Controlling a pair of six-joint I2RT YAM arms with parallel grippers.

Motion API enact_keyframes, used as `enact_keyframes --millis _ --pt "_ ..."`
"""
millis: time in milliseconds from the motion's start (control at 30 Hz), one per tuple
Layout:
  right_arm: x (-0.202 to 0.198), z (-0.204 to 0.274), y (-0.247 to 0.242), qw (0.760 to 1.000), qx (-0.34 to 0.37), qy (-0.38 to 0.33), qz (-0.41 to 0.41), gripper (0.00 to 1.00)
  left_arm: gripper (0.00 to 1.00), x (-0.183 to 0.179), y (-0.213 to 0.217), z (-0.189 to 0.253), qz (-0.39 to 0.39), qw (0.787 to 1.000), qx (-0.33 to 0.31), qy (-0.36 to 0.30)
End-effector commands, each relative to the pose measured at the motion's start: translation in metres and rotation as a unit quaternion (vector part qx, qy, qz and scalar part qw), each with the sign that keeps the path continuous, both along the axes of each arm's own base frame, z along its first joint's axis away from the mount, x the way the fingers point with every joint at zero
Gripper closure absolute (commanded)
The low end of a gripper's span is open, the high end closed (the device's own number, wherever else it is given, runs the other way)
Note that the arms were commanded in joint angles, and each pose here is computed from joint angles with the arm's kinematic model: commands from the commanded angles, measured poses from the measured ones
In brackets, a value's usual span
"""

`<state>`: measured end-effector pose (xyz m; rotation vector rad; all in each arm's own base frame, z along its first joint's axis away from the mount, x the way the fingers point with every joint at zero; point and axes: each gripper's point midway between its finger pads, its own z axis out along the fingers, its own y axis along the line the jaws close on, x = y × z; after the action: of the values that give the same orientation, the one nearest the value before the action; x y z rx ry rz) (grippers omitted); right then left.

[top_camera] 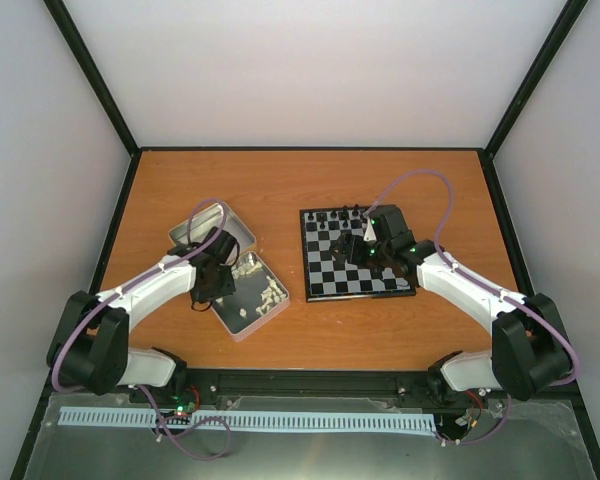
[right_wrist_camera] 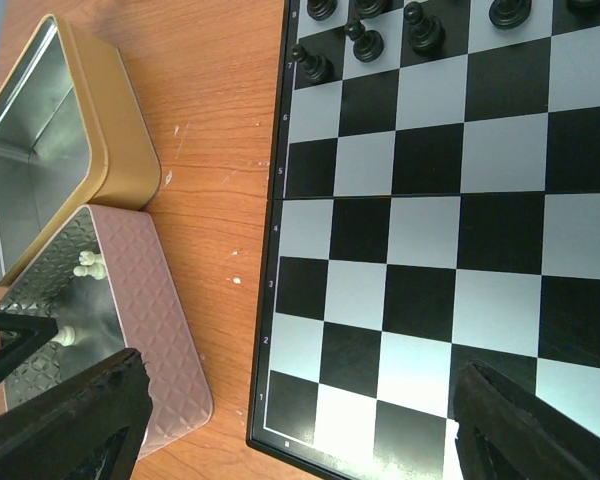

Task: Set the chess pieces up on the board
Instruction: Pick up the chess piece from the storage box.

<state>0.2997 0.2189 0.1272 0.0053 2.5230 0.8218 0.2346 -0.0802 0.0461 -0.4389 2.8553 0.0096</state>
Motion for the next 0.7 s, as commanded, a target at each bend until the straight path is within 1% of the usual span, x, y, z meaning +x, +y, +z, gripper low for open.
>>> enact_keyframes --millis 0,67,200,267,433,533,667 --pt "0.007 0.01 0.002 1.0 -0.003 -0.014 -0.007 0.18 0.64 0.001 0.0 -0.008 0.006 1.0 0.006 0.001" --pt "0.006 0.009 0.0 1.0 -0.008 -0.014 -0.009 0.18 0.67 0.001 -0.001 -0.01 0.004 1.0 0.006 0.002" --pt "0.007 0.008 -0.001 1.0 -0.012 -0.011 -0.014 0.18 0.83 0.003 -0.005 -0.007 0.001 1.0 -0.005 -0.004" --pt "0.008 0.01 -0.002 1.0 -0.015 -0.01 -0.016 0.18 0.88 0.005 -0.007 -0.004 0.0 1.0 -0.011 -0.011" --pt "0.009 0.017 -0.01 0.999 -0.024 -0.022 -0.034 0.18 0.93 0.014 -0.012 0.008 -0.014 0.999 -0.02 -0.029" --pt "0.009 0.02 -0.018 0.998 -0.031 -0.031 -0.05 0.18 0.94 0.023 -0.018 0.026 -0.028 0.998 -0.032 -0.056" --pt "0.008 0.028 -0.032 0.995 -0.039 -0.047 -0.084 0.18 0.94 0.033 -0.032 0.053 -0.059 0.992 -0.065 -0.093"
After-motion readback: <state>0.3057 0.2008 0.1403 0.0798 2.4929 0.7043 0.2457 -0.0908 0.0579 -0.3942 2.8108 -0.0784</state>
